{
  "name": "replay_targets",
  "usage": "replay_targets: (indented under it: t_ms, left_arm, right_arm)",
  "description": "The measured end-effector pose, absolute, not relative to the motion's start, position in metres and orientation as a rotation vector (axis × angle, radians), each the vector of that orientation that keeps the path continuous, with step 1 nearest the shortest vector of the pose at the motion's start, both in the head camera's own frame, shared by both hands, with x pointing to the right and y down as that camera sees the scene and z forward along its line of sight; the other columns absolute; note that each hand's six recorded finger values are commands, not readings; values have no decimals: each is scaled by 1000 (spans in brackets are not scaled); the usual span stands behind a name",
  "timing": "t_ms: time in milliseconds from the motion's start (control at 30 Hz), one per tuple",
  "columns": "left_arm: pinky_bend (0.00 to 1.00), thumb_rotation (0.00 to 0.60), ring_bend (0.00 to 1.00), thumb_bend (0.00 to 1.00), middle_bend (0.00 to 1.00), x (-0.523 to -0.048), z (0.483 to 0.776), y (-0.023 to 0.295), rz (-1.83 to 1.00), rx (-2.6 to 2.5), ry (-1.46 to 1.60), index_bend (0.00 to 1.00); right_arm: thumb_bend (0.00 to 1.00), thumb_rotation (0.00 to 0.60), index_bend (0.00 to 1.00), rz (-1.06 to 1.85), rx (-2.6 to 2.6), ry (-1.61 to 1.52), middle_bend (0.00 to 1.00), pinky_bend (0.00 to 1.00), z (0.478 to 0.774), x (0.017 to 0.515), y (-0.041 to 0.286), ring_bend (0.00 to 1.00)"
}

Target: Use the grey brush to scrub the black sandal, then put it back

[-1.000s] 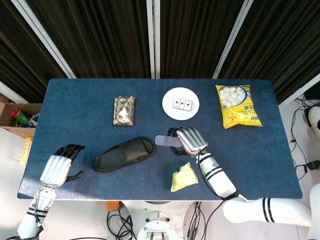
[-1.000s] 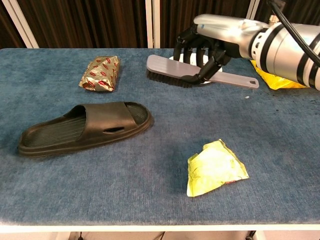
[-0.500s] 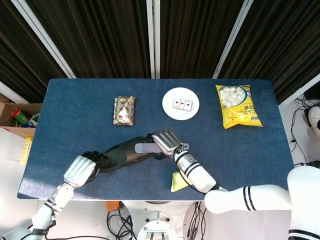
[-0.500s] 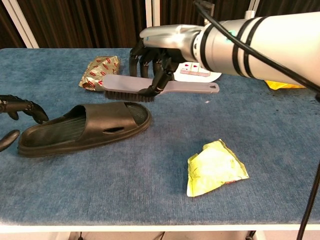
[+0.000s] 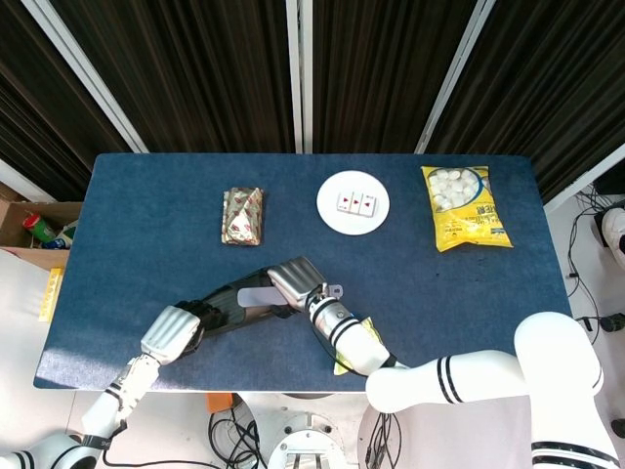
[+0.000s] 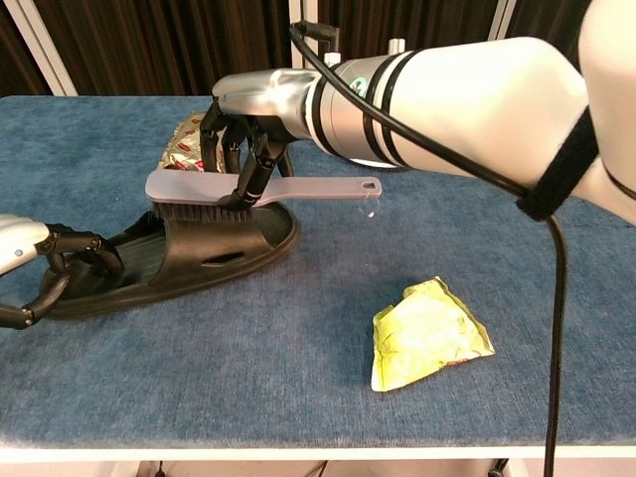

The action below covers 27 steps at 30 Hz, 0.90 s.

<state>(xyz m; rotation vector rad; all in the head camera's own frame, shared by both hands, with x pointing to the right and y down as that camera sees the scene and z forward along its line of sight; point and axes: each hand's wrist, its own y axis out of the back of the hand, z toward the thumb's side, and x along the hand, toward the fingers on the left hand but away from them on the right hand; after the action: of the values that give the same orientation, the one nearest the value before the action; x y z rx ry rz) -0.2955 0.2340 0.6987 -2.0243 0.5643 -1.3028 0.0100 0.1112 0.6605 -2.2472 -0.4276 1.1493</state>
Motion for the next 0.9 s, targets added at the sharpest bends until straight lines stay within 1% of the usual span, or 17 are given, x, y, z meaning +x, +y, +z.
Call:
replay_targets:
  t_ms: [400, 700, 900]
  left_arm:
    - [371, 600, 271, 728, 320, -298, 702, 237, -1318, -2037, 568, 292]
    - [371, 600, 271, 729, 320, -301, 703, 238, -1329, -2038, 576, 293]
    - [371, 600, 271, 729, 320, -302, 704, 239, -1333, -2039, 576, 293]
  right_arm:
    - [745, 600, 860, 1209, -2219, -429, 624, 787, 685, 10, 112, 606]
    - [745, 600, 861, 1286, -2120, -450, 624, 787, 700, 31, 101, 606]
    - [746, 600, 862, 1314, -2008, -503, 624, 787, 702, 49, 85, 606]
